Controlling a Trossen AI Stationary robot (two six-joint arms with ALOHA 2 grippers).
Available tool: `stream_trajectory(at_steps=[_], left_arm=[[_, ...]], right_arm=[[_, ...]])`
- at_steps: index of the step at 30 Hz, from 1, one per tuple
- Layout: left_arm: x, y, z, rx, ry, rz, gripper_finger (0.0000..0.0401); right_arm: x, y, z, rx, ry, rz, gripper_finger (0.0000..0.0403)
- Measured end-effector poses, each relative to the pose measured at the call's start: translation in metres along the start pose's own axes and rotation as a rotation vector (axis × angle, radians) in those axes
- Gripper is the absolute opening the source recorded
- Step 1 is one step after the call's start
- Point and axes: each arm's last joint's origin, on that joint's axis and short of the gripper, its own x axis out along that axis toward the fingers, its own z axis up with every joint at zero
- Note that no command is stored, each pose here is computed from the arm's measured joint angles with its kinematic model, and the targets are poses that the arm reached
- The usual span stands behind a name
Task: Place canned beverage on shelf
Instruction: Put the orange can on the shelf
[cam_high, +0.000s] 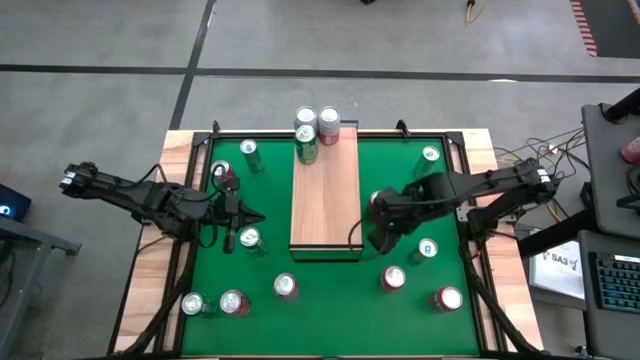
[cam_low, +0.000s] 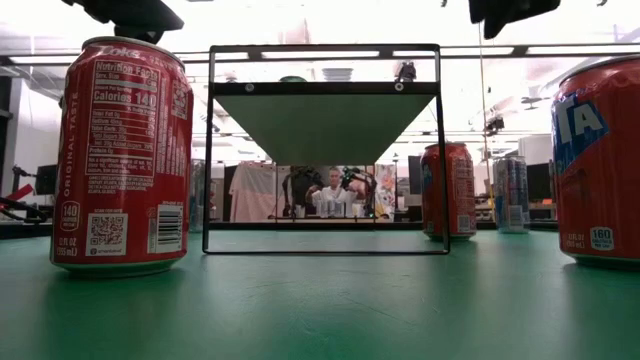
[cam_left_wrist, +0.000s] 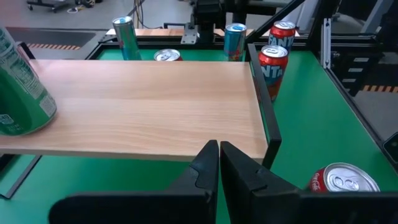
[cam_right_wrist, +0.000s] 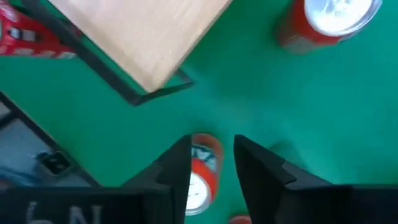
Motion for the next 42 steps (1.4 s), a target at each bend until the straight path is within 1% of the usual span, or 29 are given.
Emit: stream_trajectory(at_steps=[3,5,7,9,10,14,17,19,21,25,28,31,33,36,39,42], left_arm=[[0.000,0.000,0.001,0.019,-0.011,-0.002,0.0000],[0.000,0.000,0.003,0.030,-0.025,-0.003,0.0000],[0.000,-0.001,0.003,0.039,-0.034,-0.004,0.0000],[0.000,-0.001,0.003,0.046,-0.035,-0.004,0.0000],[0.000,-0.001,0.004,0.051,-0.035,-0.004,0.0000],[0.001,-0.001,0.003,0.056,-0.033,-0.004,0.0000],[0.001,-0.001,0.003,0.057,-0.032,-0.004,0.0000],[0.001,-0.001,0.003,0.061,-0.032,-0.004,0.0000],[0.001,-0.001,0.003,0.067,-0.032,-0.004,0.0000],[0.001,-0.001,0.003,0.077,-0.032,-0.004,0.0000],[0.001,-0.001,0.003,0.076,-0.032,-0.005,0.0000],[0.001,-0.001,0.003,0.070,-0.032,-0.005,0.0000],[0.001,-0.001,0.003,0.063,-0.032,-0.005,0.0000],[0.001,-0.001,0.003,0.047,-0.032,-0.006,0.0000],[0.001,-0.001,0.003,0.027,-0.032,-0.006,0.0000],[0.001,-0.001,0.003,0.020,-0.032,-0.006,0.0000]], right_arm=[[0.000,0.006,-0.010,0.060,0.009,0.013,0.0139],[0.003,0.009,-0.014,0.125,-0.009,-0.002,0.0148],[0.006,0.012,-0.017,0.204,-0.032,-0.020,0.0153],[0.012,0.016,-0.017,0.232,-0.025,-0.027,0.0155],[0.015,0.019,-0.017,0.222,-0.006,-0.023,0.0155],[0.031,0.032,-0.018,0.072,0.119,0.033,0.0144],[0.045,0.041,-0.015,0.058,0.132,0.044,0.0140],[0.052,0.048,-0.012,0.061,0.155,0.079,0.0148],[0.060,0.052,-0.012,0.063,0.200,0.090,0.0165],[0.073,0.056,-0.013,0.079,0.277,0.068,0.0216],[0.075,0.056,-0.013,0.086,0.304,0.073,0.0256],[0.074,0.057,-0.015,0.149,0.357,0.082,0.0288],[0.071,0.057,-0.017,0.173,0.365,0.080,0.0304],[0.069,0.056,-0.026,0.191,0.381,0.043,0.0319],[0.070,0.053,-0.036,0.222,0.385,-0.048,0.0324],[0.070,0.049,-0.044,0.243,0.333,-0.134,0.0325]])
